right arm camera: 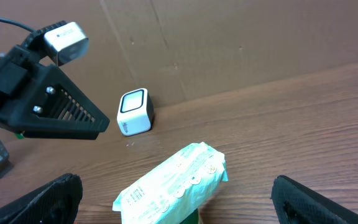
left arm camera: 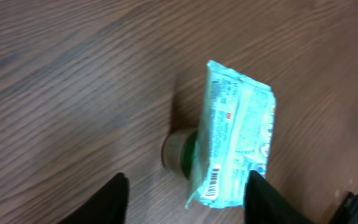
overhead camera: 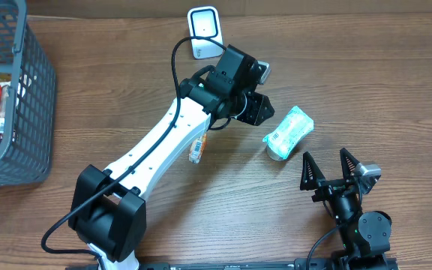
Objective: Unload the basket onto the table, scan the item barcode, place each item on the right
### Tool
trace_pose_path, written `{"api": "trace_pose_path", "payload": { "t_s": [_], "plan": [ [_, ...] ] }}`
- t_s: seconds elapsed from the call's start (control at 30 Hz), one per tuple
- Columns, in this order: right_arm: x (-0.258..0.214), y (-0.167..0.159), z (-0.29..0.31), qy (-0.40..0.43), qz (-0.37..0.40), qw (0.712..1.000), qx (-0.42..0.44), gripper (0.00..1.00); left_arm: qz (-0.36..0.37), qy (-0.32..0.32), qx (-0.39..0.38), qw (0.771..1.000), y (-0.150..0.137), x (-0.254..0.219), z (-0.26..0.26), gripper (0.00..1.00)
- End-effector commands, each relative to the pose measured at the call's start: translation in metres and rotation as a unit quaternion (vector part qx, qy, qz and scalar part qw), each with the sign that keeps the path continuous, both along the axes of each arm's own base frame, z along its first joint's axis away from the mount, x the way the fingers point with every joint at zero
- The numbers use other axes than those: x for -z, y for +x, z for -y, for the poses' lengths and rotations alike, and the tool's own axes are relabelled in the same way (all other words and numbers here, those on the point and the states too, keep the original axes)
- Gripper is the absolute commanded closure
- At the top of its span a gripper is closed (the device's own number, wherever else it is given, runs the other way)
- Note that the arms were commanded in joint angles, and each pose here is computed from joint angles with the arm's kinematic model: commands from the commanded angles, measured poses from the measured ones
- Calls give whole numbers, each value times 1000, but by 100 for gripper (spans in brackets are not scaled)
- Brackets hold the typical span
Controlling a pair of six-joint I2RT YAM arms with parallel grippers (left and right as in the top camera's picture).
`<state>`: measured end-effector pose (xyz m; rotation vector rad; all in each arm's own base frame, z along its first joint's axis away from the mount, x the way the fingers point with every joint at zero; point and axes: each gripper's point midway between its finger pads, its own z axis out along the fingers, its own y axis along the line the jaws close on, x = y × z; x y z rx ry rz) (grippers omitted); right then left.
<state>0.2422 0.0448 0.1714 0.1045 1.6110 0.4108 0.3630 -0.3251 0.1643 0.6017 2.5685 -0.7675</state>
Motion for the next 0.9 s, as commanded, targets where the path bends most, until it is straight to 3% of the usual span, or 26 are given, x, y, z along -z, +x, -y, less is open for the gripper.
{"api": "trace_pose_path", "payload": {
  "t_s": [0.0, 0.2, 0.47, 0.57, 0.8, 0.87],
  "plan": [
    [2, 1, 4, 0, 1, 1000, 10, 0, -30, -14, 35, 999, -17, 7, 14, 50],
    [2, 1, 4, 0, 1, 1000, 10, 0, -97, -27, 71, 992, -37, 40, 31, 44],
    [2, 1, 4, 0, 1, 1000, 10, 0, -137, -3, 71, 988, -39, 87, 34, 41],
    [2, 1, 4, 0, 1, 1000, 10, 0, -141, -4, 73, 987, -40, 90, 35, 52],
    [2, 1, 4, 0, 1, 1000, 10, 0, -157, -38, 81, 983, -40, 79, 36, 94],
    [2, 1, 4, 0, 1, 1000, 10, 0, -159, -51, 79, 983, -35, 73, 33, 96]
  ]
}}
